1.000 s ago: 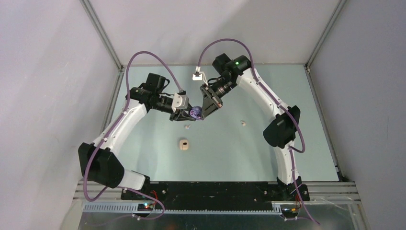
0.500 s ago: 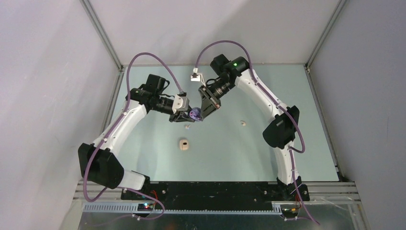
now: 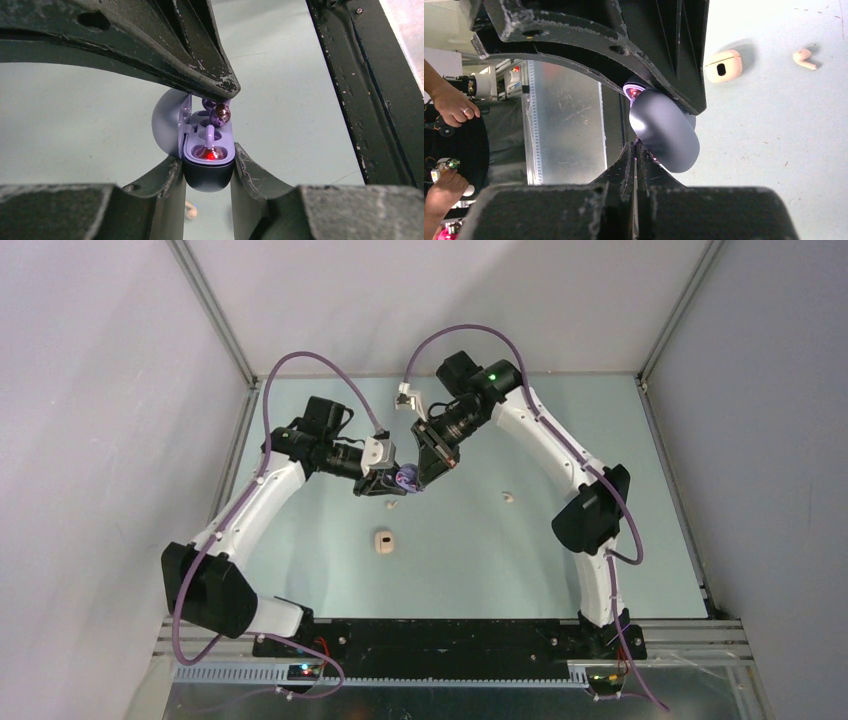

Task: Insert the wireless bluetooth earbuds into the charging case

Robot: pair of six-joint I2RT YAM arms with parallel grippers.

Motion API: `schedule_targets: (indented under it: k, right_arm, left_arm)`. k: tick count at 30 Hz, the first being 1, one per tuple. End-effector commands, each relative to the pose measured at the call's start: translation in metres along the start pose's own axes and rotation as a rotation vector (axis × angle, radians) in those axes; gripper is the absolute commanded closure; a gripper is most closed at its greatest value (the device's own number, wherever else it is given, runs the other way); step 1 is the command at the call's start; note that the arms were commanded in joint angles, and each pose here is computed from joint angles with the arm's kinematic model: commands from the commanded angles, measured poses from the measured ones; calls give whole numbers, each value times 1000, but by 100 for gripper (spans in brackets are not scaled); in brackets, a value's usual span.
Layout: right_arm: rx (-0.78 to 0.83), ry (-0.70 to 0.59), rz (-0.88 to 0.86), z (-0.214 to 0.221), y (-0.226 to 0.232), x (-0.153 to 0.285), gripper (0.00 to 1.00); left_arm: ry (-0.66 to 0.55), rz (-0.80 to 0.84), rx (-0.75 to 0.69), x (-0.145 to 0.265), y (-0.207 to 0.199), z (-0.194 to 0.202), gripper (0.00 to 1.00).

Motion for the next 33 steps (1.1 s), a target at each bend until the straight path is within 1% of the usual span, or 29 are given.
schedule_targets:
  k: [1, 6, 20, 33]
  right_arm:
    - [90, -45, 73, -14, 5, 3, 100]
    - [90, -38, 103, -14, 1, 2, 100]
    - [94, -8, 117, -7, 1, -1, 100]
    - [109, -18, 124, -11, 2, -1, 100]
  left_arm:
    - [-107, 27, -54, -2, -9, -27, 100]
    - [-110, 23, -56, -2, -9, -27, 100]
    - [-141, -11, -42, 0, -4, -31, 100]
    - [-142, -17, -60, 0, -4, -30, 100]
Point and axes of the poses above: each gripper's point midway between its finger pads, its own x axis back along the fingers, its own y axis along the line the jaws close on, z = x × y, the point moved 6 cm from there along x, back along the fingers, and after that the axes turned 3 degrees about -x, right-handed, at the moved point
